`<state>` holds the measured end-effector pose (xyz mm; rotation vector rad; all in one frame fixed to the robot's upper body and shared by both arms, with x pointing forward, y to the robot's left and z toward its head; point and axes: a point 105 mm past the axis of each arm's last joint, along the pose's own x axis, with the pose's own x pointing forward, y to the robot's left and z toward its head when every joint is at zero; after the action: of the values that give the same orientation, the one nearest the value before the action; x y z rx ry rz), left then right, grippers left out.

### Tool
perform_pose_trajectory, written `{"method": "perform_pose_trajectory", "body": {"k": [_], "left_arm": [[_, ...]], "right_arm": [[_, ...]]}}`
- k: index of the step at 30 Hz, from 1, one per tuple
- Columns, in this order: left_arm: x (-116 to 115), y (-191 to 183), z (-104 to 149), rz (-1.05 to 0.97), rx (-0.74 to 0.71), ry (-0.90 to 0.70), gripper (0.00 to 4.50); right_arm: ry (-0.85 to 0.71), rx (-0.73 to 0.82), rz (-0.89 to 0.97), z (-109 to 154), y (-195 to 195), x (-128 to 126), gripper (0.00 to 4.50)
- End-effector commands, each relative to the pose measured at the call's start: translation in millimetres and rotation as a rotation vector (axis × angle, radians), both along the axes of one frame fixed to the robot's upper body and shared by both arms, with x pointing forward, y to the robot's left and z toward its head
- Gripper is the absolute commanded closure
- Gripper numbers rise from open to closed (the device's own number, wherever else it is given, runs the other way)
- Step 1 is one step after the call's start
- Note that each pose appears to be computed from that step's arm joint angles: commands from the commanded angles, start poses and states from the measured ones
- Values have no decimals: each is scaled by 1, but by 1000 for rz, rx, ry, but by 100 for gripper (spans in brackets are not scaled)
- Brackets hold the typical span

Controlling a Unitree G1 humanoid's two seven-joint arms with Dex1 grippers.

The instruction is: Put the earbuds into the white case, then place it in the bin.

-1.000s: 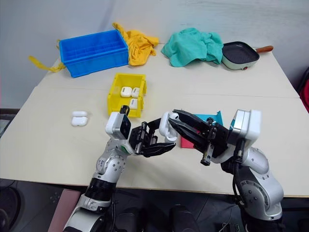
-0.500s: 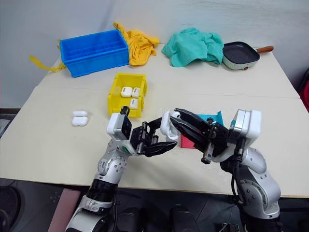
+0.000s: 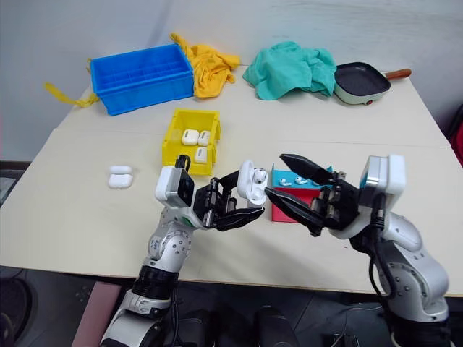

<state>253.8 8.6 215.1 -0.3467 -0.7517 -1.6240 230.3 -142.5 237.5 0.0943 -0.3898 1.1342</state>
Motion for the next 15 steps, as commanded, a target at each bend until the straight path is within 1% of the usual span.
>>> {"method": "perform_pose_trajectory", "body": {"k": [1,4,5,8,10,11,12,15], "left_arm": [[9,15,-10,85,48,-31,172],[13,32,-31,137,141,-38,172],[13,38,-37,150,169,-45,172],[11,50,-44,176,200,-42,172],[10,54,-45,189,200,-34,172],[9,55,-46,195,198,-31,172],[8,55,-45,203,195,-29,172],[5,55,-45,214,190,-25,172]], "right_arm": [[-20,-95,-113,1,-36,-9,3],[37,-194,-265,-18,-82,-14,3],[55,-255,-327,-30,-103,-17,3],[160,-440,-510,-66,-159,-23,3],[243,-546,-623,-85,-188,-24,3],[273,-587,-666,-91,-198,-23,3],[273,-590,-673,-92,-199,-19,3],[238,-576,-629,-85,-189,-7,3]]}}
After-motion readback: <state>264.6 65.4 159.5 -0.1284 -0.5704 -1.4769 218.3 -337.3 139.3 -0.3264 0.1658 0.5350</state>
